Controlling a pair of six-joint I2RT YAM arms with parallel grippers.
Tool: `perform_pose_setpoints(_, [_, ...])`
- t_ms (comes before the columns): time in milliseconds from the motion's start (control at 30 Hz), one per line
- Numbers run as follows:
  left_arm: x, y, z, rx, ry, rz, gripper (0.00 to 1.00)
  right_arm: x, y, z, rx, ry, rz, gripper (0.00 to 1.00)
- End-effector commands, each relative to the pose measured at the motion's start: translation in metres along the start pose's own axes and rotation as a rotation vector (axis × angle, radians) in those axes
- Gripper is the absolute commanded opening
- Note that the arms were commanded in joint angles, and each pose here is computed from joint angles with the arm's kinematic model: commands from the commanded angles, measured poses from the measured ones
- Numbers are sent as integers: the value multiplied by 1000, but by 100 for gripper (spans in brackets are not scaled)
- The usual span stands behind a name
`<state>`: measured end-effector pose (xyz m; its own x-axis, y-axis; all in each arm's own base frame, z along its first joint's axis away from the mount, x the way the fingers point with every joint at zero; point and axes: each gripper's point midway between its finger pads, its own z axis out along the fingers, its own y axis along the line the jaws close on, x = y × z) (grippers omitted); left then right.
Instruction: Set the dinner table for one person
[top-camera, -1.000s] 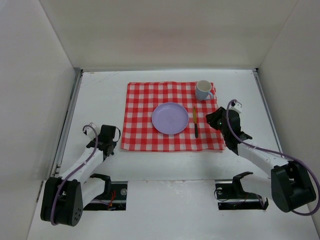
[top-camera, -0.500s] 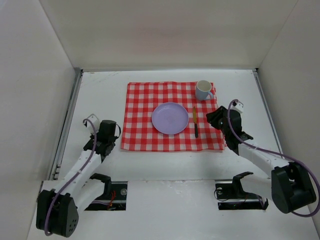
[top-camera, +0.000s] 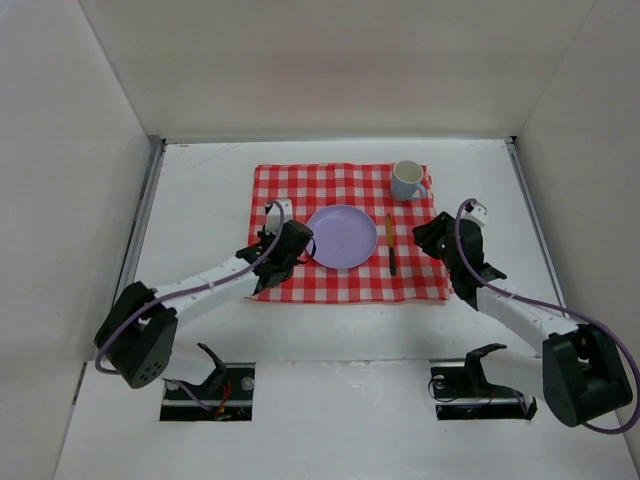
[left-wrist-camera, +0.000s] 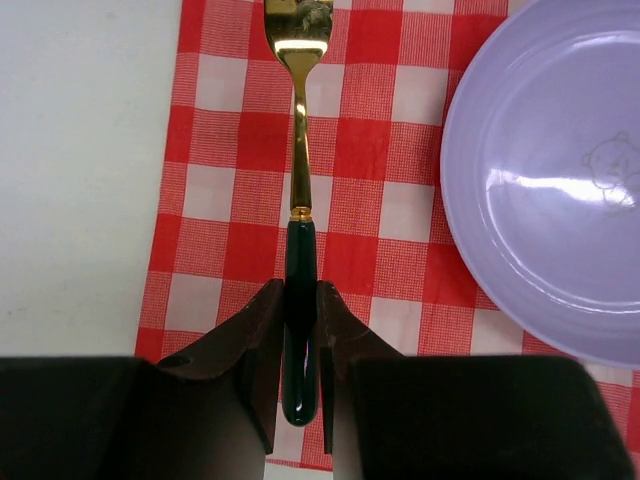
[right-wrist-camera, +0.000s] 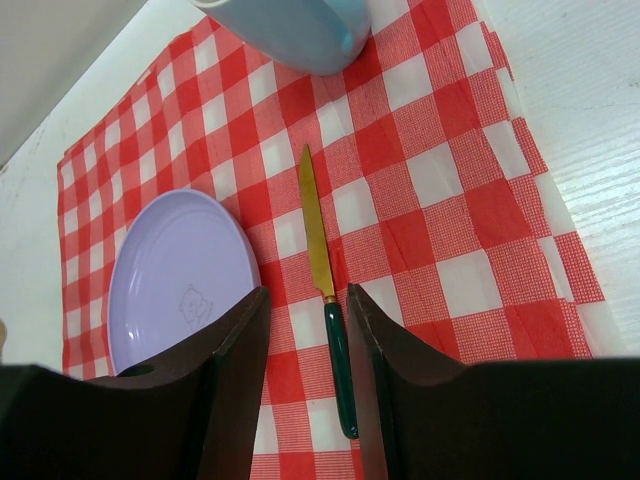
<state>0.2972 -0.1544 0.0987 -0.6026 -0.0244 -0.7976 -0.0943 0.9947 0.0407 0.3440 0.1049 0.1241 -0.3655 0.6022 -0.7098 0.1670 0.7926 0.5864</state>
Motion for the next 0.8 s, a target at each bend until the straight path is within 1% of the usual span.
perform_pose_setpoints(0, [-21,-15,5,37,-43,-3,6,-18,15,2,-35,-57,3,42])
perform_pose_setpoints(133, [-10,-22,16,42,-14,20,6,-17,14,3,-35,-52,5,43])
perform_pose_setpoints(367, [0,-38,24,67,-10,68,7,-12,15,5,-32,-39,-1,43])
perform_pose_setpoints(467, [1,-41,27,62,-17,73,7,-13,15,6,-28,-42,-7,43])
perform_pose_setpoints(633, [5,-45,37,52,1,94,7,-9,15,8,-30,-25,-5,43])
perform_pose_setpoints(767, [14,-45,45,36,21,97,8,-11,14,7,-26,-39,-6,43])
